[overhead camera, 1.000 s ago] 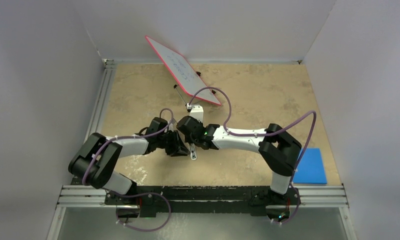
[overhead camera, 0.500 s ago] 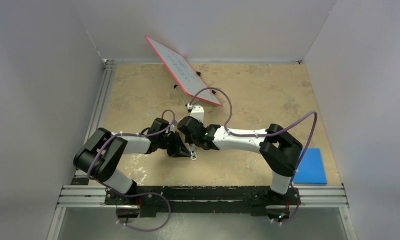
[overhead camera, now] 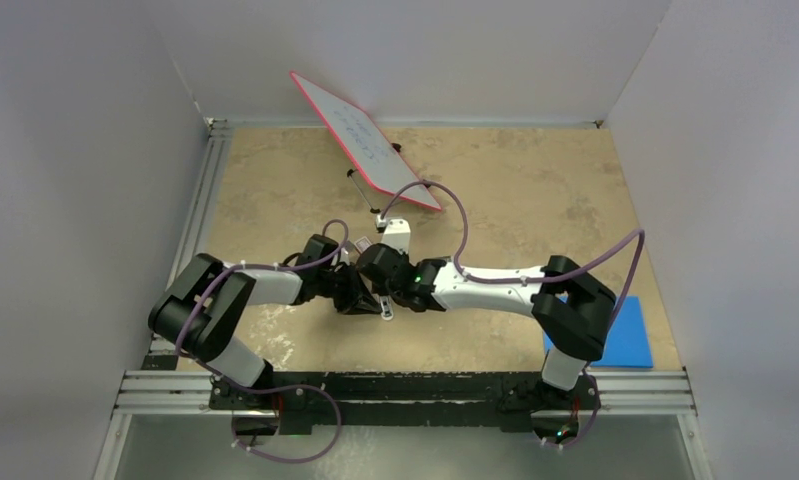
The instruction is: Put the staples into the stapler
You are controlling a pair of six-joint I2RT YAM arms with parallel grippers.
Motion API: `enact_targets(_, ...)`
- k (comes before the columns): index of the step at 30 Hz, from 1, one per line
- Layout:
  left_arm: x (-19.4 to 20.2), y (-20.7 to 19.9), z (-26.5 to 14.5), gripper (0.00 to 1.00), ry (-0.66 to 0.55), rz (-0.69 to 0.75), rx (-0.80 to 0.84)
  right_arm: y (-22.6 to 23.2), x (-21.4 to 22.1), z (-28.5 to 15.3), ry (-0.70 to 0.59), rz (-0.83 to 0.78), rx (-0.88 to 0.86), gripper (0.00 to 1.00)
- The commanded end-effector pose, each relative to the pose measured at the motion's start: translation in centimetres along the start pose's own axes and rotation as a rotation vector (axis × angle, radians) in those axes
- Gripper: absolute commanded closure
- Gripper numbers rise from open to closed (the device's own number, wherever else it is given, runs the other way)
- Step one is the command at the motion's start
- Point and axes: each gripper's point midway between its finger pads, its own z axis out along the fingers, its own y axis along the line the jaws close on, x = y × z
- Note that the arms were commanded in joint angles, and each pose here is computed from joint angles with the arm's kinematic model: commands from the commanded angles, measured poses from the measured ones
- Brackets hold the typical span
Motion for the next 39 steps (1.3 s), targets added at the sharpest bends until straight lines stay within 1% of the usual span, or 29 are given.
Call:
enact_targets(1,-1.7,4.0,1.2,0.95,-0.111,-0.015,-0.18,-2.2,2.5,-0.6,0.058,-0.038,0.07,0.77)
enact_targets(6,-1.7,4.0,1.1,0.96,-0.112,-0.013,-0.185,-2.3,2.6,-0.8,0.055,-0.046,0.072,0.77)
enact_targets(13,-1.9,3.9,1.1,0.96,-0.113,-0.008,-0.186,-3.0,3.8,-0.7,0.044,-0.068,0.135,0.78)
enact_targets(24,-2.1,3.5,1.2,0.96,-0.116,-0.006,-0.18,-2.6,5.3,-1.0,0.066,-0.068,0.115,0.79)
enact_targets(30,-2.2,3.4,1.2,0.96,-0.117,-0.003,-0.18,-3.2,6.9,-1.0,0.073,-0.056,0.135,0.79)
enact_targets(39,-2.3,3.5,1.1,0.96,-0.121,-0.001,-0.189,-2.9,7.8,-1.0,0.071,-0.079,0.155,0.79)
